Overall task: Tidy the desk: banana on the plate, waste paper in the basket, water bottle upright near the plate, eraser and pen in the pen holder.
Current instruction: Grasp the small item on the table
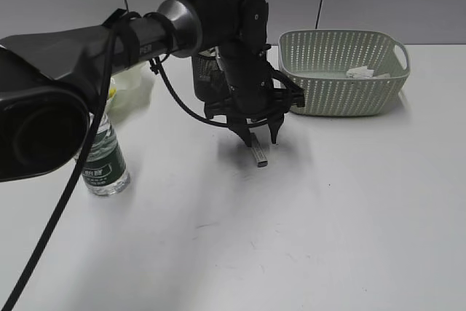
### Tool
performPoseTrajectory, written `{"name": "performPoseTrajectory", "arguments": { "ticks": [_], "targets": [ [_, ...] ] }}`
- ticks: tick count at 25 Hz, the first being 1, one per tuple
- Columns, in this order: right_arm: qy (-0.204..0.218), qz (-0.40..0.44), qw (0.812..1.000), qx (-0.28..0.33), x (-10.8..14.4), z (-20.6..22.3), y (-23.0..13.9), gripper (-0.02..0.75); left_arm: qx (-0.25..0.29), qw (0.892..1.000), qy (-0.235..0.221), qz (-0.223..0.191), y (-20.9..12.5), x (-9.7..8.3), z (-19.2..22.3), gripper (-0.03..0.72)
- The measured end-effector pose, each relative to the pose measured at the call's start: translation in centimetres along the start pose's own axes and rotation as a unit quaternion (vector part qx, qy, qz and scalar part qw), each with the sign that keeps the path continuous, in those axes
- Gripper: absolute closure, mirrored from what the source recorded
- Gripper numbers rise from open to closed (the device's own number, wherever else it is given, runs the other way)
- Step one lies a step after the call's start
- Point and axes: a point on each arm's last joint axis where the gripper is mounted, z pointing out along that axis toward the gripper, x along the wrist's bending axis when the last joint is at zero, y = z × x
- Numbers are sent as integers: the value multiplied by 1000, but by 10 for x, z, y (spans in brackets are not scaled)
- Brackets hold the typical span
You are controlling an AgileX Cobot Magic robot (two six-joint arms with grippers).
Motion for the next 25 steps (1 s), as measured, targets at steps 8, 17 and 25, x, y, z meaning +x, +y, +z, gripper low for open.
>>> {"name": "performPoseTrajectory", "arguments": {
  "ticks": [8, 17, 25],
  "targets": [
    [0, 0, 1000, 0, 0, 0, 0, 312, 1, 1000, -3, -17, 2, 0, 1, 351],
    [0, 0, 1000, 0, 0, 0, 0, 312, -7, 1000, -3, -17, 4, 1, -5, 352],
    [0, 0, 1000, 0, 0, 0, 0, 313, -20, 1000, -6, -13, 5, 0, -18, 352]
  ]
}}
